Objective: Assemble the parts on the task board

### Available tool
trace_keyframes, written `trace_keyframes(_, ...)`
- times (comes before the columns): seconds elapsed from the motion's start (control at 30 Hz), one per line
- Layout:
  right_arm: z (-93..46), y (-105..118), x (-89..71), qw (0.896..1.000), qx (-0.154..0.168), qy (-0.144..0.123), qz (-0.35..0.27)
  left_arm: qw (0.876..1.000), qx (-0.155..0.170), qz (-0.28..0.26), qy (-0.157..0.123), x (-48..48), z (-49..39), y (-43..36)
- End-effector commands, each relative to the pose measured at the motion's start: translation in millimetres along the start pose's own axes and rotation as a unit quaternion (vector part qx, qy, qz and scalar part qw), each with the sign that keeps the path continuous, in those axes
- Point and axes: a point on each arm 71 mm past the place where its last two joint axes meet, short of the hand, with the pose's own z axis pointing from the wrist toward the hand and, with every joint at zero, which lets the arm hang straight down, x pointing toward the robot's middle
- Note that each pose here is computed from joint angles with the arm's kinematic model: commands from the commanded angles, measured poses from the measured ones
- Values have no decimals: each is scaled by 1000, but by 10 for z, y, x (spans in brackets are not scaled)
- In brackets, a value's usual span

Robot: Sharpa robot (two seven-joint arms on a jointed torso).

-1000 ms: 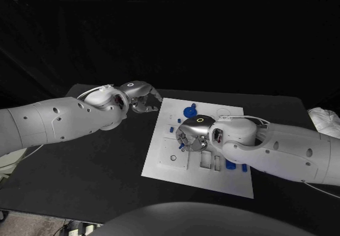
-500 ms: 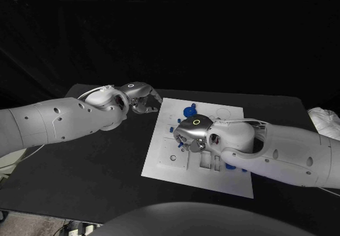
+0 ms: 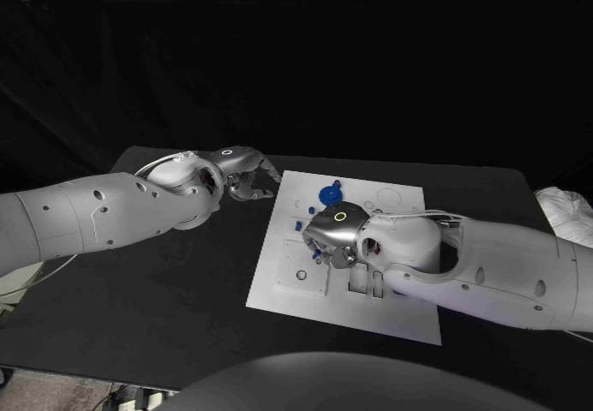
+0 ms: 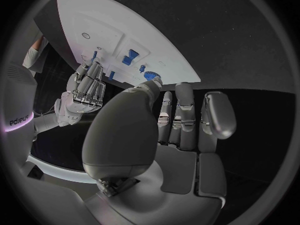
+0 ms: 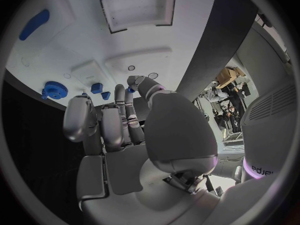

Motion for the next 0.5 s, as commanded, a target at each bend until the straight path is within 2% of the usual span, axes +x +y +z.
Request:
trace_keyframes(0.03,0,-5,36,1000,12,20,-17,1000,0,-4,6,10,8,-15)
trace_keyframes(0.5,1,-26,65,999,16,27,-23,1000,0,-5,8,13,5,-12)
